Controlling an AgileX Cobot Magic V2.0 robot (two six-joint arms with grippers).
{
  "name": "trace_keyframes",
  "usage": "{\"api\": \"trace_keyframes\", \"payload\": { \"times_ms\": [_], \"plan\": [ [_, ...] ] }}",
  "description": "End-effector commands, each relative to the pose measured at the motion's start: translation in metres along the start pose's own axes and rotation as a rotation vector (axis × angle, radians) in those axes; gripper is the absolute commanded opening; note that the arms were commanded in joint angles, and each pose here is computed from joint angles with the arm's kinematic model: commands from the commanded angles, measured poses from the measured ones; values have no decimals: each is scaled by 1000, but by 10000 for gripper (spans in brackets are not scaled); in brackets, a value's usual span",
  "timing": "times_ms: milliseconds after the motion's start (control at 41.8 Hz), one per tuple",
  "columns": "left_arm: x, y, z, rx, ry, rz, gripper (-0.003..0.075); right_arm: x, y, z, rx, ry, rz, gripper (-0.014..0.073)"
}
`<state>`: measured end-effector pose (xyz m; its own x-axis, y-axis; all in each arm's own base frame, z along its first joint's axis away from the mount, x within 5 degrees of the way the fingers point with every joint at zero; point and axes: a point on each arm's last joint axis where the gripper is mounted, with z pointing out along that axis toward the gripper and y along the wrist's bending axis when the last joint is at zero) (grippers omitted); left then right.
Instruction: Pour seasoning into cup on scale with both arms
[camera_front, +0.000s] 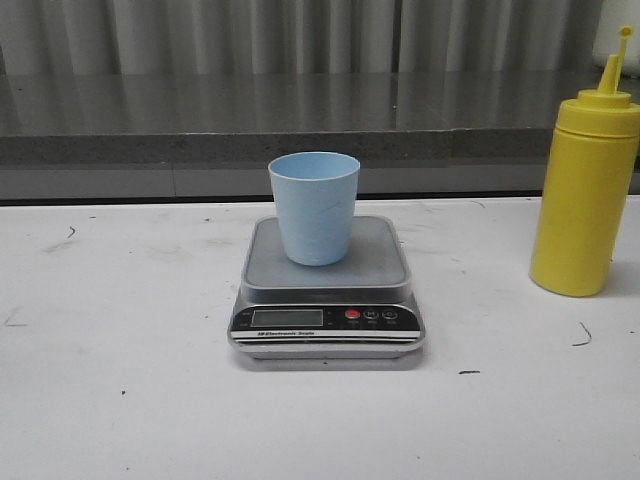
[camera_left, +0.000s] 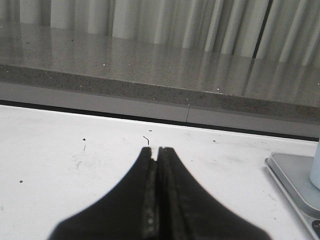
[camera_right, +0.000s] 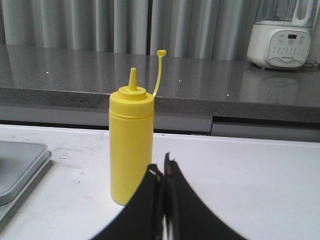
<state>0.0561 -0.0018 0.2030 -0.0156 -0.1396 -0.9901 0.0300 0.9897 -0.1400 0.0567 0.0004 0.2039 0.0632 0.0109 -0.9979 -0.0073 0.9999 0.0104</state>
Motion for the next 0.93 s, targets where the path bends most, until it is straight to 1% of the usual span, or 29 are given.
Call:
{"api": "trace_keyframes", "payload": {
  "times_ms": [0,167,909],
  "plan": [
    [1,0,0,8,-61,-5,-20,-9,-1,-2,8,-90,47,-117],
    [1,0,0,8,-61,-5,-20,-7,-1,-2,7,-70,55,-117],
    [1,0,0,8,-61,-5,-20,-7,-1,-2,7,-70,54,-117]
  ]
}}
